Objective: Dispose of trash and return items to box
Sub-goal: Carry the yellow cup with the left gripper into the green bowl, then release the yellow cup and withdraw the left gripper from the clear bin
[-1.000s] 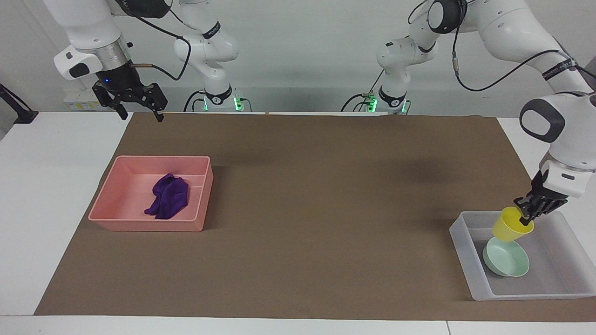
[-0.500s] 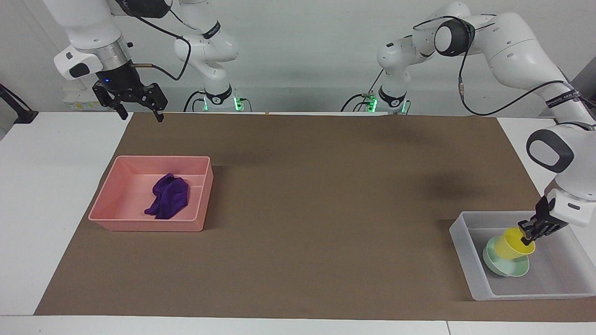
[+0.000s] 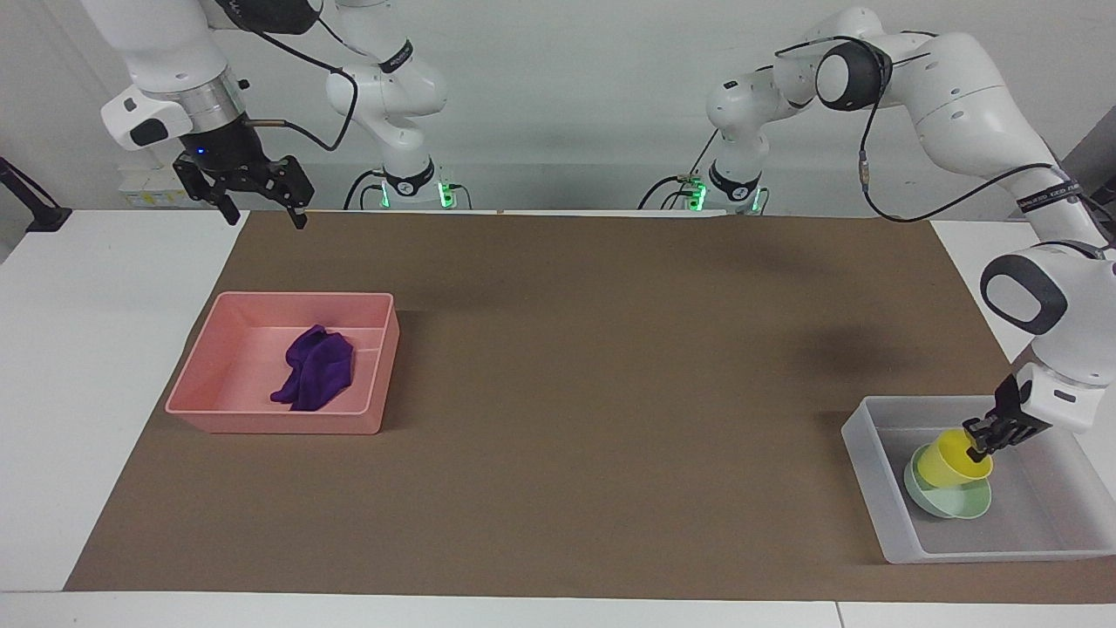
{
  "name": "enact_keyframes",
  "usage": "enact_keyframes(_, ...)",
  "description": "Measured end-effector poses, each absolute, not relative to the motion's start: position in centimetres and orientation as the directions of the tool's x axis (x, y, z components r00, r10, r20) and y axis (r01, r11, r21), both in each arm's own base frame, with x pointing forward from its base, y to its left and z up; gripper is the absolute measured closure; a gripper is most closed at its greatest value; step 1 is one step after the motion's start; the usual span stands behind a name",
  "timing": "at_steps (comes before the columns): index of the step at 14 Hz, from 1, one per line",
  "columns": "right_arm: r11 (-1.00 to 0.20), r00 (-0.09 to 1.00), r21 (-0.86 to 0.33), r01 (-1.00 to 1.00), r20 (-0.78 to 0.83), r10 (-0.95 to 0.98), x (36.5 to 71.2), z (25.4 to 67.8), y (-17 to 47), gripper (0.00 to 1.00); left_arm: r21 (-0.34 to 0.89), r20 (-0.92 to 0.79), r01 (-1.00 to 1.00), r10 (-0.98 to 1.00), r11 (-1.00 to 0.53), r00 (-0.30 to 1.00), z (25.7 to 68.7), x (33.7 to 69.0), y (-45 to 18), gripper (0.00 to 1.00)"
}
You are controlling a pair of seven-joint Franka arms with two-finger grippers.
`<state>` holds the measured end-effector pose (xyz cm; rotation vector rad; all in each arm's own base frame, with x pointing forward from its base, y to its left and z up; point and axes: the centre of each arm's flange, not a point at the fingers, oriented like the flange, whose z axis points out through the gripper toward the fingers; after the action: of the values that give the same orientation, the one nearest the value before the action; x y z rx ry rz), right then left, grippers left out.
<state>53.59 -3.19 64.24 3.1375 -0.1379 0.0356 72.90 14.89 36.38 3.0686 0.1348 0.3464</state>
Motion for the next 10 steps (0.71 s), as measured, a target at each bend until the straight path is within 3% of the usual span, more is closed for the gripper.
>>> enact_keyframes(2, -0.996, 0.996, 0.000, -0.088, 0.023, -0.088, 53.6, 64.3, -3.2, 0.00, 0.060, 0.224, 0.075, 0.086, -0.995, 0.971, 36.5, 72.9, 14.7, 0.82)
enact_keyframes(4, -0.996, 0.996, 0.000, -0.088, 0.022, -0.088, 53.6, 64.2, -3.2, 0.00, 0.057, 0.238, 0.065, 0.077, -0.996, 0.968, 37.5, 72.9, 14.6, 0.56)
enact_keyframes(7, -0.996, 0.996, 0.000, -0.088, 0.022, -0.088, 53.6, 64.2, -3.2, 0.00, 0.037, 0.269, 0.002, 0.012, -0.999, 0.963, 42.9, 72.1, 13.5, 0.25)
enact_keyframes(9, -0.996, 0.996, 0.000, -0.088, 0.021, -0.088, 53.6, 64.2, -3.2, 0.00, 0.027, 0.254, -0.040, -0.031, -0.999, 0.967, 47.2, 69.7, 11.4, 0.02)
enact_keyframes(10, -0.996, 0.996, 0.000, -0.088, 0.021, -0.088, 53.6, 64.2, -3.2, 0.00, 0.021, 0.247, -0.062, -0.055, -0.998, 0.968, 48.8, 68.1, 9.6, 0.00)
